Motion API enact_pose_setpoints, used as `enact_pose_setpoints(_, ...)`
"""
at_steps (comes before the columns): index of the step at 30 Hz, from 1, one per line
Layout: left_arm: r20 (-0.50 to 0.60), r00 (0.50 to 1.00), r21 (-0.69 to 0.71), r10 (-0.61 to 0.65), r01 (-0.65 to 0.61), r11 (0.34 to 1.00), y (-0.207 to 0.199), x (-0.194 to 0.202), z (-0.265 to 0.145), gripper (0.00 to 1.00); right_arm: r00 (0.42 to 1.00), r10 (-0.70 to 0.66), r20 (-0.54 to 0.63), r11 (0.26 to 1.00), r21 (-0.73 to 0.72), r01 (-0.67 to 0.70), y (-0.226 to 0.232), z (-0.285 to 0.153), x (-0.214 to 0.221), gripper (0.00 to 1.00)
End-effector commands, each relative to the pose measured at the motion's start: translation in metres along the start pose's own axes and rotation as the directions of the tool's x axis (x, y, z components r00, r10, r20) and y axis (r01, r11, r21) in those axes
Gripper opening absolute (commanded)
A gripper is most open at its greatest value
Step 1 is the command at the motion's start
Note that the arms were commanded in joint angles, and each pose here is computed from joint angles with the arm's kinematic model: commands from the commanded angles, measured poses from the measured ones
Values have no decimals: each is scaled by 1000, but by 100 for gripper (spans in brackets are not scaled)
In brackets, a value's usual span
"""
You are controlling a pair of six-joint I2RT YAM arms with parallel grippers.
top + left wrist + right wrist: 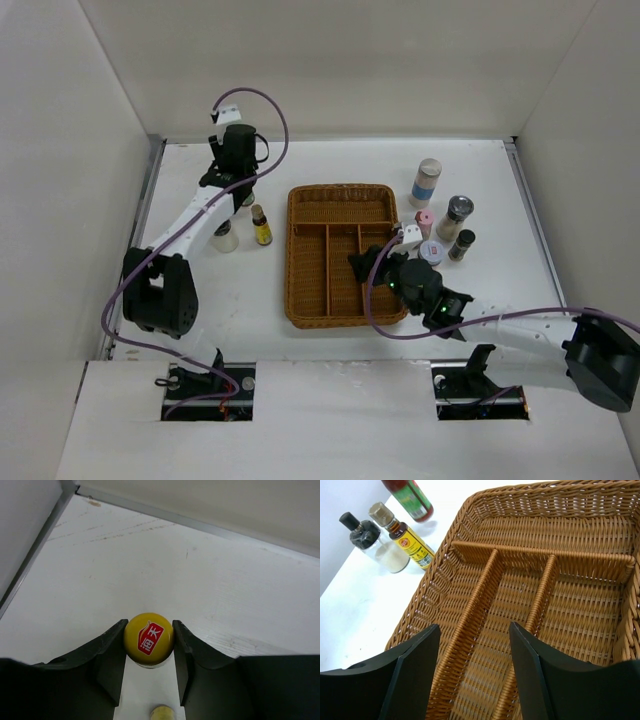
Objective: Organize the condiment bottles
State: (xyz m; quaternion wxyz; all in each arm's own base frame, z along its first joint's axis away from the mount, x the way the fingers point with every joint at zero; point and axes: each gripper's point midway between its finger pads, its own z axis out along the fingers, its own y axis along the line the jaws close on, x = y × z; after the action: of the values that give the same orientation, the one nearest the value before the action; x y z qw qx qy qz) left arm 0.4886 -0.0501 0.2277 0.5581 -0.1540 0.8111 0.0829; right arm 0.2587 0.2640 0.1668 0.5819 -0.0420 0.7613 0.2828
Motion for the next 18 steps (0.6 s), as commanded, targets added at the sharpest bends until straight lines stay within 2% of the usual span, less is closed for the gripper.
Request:
enact_pose_setpoints(1, 303, 936, 101, -179, 155, 983, -8, -132, -58, 15, 996, 42, 74, 999, -25, -40, 6, 1, -22, 63)
enact_pose_setpoints(5, 327, 921, 188, -211, 155, 970, -32, -153, -83, 15, 990, 70, 121, 997, 37, -75, -13, -4, -34, 63)
enact_pose_setpoints(9, 319, 921, 289, -224, 131, 948, -67, -157, -108, 16, 978, 108, 177, 987, 97, -126, -37, -12, -47, 65)
enact_pose_setpoints(13, 292, 932, 357, -216, 104, 928, -101, -144, -119, 16, 968, 141, 209, 975, 140, -172, -57, -15, -53, 65)
enact_pose_setpoints(18, 259, 945, 408, -198, 79, 909, -143, -117, -117, 16, 972, 144, 184, 973, 153, -173, -60, -10, -47, 65)
